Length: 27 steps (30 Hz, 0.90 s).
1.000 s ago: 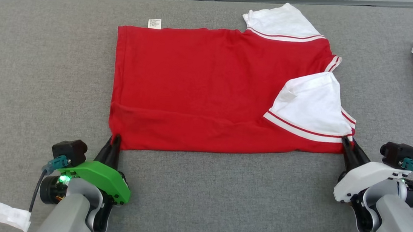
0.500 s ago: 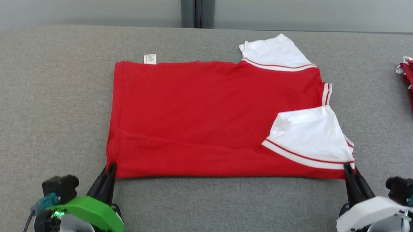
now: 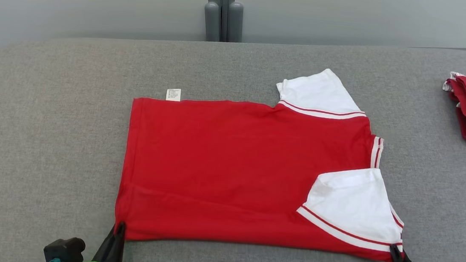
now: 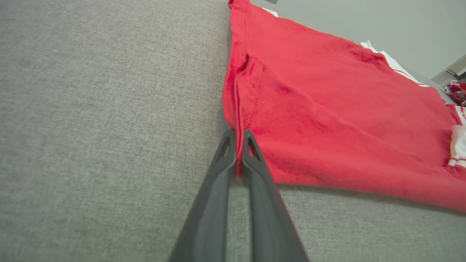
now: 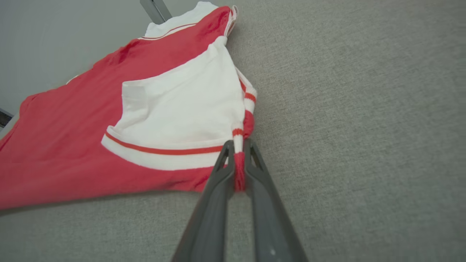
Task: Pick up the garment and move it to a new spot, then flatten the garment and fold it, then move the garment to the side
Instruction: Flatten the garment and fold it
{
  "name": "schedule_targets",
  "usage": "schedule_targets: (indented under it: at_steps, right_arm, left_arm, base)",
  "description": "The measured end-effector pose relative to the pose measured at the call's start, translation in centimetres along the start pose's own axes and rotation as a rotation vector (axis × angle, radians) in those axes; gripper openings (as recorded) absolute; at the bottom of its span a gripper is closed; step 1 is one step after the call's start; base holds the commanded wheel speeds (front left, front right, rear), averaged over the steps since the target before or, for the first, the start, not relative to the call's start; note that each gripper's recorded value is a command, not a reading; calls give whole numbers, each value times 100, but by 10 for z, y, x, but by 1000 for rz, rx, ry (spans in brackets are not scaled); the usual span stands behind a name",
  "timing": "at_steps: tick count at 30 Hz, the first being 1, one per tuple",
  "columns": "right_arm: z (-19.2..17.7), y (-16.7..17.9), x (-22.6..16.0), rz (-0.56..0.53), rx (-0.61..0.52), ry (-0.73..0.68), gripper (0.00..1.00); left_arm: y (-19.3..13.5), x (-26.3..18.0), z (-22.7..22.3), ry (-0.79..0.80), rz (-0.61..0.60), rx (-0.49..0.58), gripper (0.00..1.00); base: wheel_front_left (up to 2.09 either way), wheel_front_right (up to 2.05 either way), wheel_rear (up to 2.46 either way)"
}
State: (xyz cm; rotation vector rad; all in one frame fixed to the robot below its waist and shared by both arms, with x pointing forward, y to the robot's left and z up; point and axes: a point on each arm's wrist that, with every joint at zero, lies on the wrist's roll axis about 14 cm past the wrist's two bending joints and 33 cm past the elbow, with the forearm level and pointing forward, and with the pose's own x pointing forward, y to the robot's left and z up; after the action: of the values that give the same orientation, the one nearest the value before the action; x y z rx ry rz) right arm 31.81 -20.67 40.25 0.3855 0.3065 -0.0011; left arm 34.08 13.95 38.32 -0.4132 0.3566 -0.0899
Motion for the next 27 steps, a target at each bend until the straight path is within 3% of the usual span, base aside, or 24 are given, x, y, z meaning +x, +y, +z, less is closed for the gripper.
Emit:
schedule_targets:
  at_steps: [2, 3, 4, 5, 13, 27]
  right_arm:
    - [-1, -1, -2, -10, 5, 1, 0]
    - [1, -1, -2, -12, -3, -6, 44]
    - [3, -1, -2, -13, -13, -13, 92]
    - [5, -2, -2, -19, -16, -22, 100]
    - [41, 4, -2, -6, -56, -156, 100]
    - [107, 56, -2, 134, -221, -395, 100]
  left_arm:
    - [-2, -1, -2, 6, -5, 4, 0]
    - [-2, -1, -1, 5, -7, 6, 22]
    - [-2, -1, -1, 4, -6, 13, 62]
    - [-3, -1, 0, 2, -9, 26, 100]
    - [-3, -2, 18, -54, 1, 89, 100]
    - [-18, -1, 119, -359, -18, 215, 100]
  base:
    - [0, 0, 0]
    - [0, 0, 0]
    - [0, 0, 0]
    - [0, 0, 0]
    - [0, 0, 0]
    - [0, 0, 0]
